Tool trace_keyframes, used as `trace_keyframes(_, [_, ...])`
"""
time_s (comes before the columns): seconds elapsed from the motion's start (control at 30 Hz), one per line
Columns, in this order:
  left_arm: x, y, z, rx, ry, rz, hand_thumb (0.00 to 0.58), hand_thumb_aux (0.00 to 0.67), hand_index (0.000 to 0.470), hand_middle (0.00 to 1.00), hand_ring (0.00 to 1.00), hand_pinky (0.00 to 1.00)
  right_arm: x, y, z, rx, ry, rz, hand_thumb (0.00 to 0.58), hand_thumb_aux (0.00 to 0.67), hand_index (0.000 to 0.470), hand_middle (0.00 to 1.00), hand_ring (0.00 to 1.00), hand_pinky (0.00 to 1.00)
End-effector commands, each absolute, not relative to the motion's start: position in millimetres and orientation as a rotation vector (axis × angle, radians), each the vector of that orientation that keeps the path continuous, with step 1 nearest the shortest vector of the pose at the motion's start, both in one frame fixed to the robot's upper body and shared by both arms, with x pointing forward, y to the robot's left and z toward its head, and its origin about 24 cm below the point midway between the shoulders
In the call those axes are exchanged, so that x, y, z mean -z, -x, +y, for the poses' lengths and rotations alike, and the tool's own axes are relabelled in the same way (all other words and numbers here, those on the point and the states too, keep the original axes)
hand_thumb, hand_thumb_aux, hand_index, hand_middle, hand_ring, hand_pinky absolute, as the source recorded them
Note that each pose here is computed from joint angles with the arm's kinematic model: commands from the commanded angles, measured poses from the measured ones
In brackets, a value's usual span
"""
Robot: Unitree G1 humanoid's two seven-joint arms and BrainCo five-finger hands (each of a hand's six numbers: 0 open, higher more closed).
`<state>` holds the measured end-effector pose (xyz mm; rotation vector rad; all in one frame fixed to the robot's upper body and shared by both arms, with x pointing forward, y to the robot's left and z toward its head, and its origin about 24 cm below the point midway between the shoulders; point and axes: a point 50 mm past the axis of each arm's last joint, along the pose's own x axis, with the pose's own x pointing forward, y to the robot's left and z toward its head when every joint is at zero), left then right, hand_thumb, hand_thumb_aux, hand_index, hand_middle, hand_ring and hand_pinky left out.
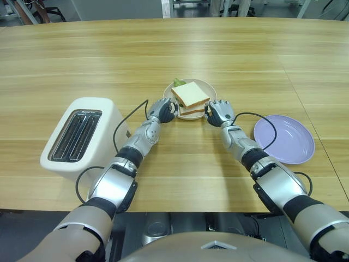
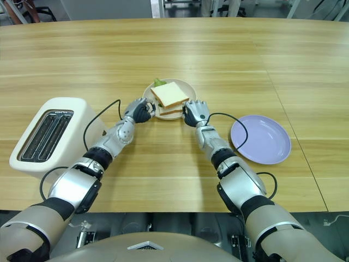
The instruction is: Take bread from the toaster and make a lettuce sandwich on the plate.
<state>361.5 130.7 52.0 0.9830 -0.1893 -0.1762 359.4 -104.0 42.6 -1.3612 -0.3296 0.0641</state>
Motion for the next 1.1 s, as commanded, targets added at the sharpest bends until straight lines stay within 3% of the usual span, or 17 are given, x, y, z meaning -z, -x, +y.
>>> trace_keyframes(0.03, [-60.6,-347.9,137.2,0.129,-0.938,-0.307,0.47,0.378,0.26,0.45,0.45,0.45,-55.1,-356.9,-114.0,0.036,1.293,-0.409,0.58,0.67,0.46,1.0,1.0,1.0])
trace_keyframes(0.07, [-64.1,-341.3,138.6,0.123,-0.928,-0.34,0.346,0.244,0.168,0.21,0.21,0.21,-57.6,-354.0,-117.4,0.051,1.281,-0.428,0.58,0.67,0.46,1.0,1.0,1.0])
trace_keyframes(0.1, [-69.2,-333.3,140.5,0.112,-0.92,-0.38,0.187,0.118,0.081,0.04,0.04,0.04,-61.5,-349.9,-121.0,0.07,1.264,-0.455,0.58,0.67,0.46,1.0,1.0,1.0])
trace_keyframes(0.13, [-77.3,-323.9,142.7,0.091,-0.898,-0.435,0.066,0.039,0.027,0.0,0.0,0.0,-67.5,-344.4,-124.5,0.092,1.244,-0.492,0.58,0.67,0.46,1.0,1.0,1.0])
trace_keyframes(0.17, [-87.5,-313.1,145.2,0.066,-0.866,-0.496,0.0,0.0,0.0,0.0,0.0,0.0,-74.8,-337.3,-128.2,0.114,1.209,-0.531,0.58,0.67,0.46,1.0,1.0,1.0])
trace_keyframes(0.2, [-100.4,-300.8,147.9,0.036,-0.82,-0.577,0.0,0.0,0.0,0.0,0.0,0.0,-83.2,-328.6,-131.8,0.14,1.146,-0.569,0.572,0.594,0.408,0.87,0.87,0.87])
trace_keyframes(0.23, [-114.0,-287.3,150.8,0.005,-0.761,-0.66,0.0,0.0,0.0,0.0,0.0,0.0,-92.0,-318.3,-134.4,0.156,1.08,-0.615,0.505,0.428,0.294,0.29,0.29,0.29])
trace_keyframes(0.27, [-125.7,-273.8,153.9,-0.018,-0.693,-0.728,0.0,0.0,0.0,0.0,0.0,0.0,-99.3,-307.5,-136.9,0.17,1.02,-0.653,0.248,0.163,0.112,0.0,0.0,0.0])
trace_keyframes(0.3, [-134.4,-260.9,156.9,-0.031,-0.614,-0.777,0.0,0.0,0.0,0.0,0.0,0.0,-104.1,-297.1,-139.3,0.175,0.937,-0.667,0.0,0.0,0.0,0.0,0.0,0.0])
trace_keyframes(0.4, [-143.0,-231.9,165.8,-0.041,-0.355,-0.812,0.0,0.0,0.0,0.0,0.0,0.0,-104.1,-267.6,-142.4,0.134,0.642,-0.627,0.0,0.0,0.0,0.0,0.0,0.0])
trace_keyframes(0.57, [-112.6,-220.6,175.7,-0.038,-0.155,-0.625,0.0,0.0,0.0,0.0,0.0,0.0,-89.2,-246.7,-147.2,0.103,0.393,-0.529,0.0,0.0,0.0,0.0,0.0,0.0])
trace_keyframes(0.7, [-96.8,-216.5,177.5,-0.051,-0.126,-0.541,0.0,0.0,0.0,0.0,0.0,0.0,-79.3,-245.8,-147.4,0.1,0.302,-0.467,0.0,0.0,0.0,0.0,0.0,0.0])
trace_keyframes(1.1, [-95.6,-218.5,173.0,-0.014,-0.167,-0.535,0.0,0.0,0.0,0.0,0.0,0.0,-75.7,-243.0,-135.9,0.051,0.262,-0.471,0.0,0.0,0.0,0.0,0.0,0.0])
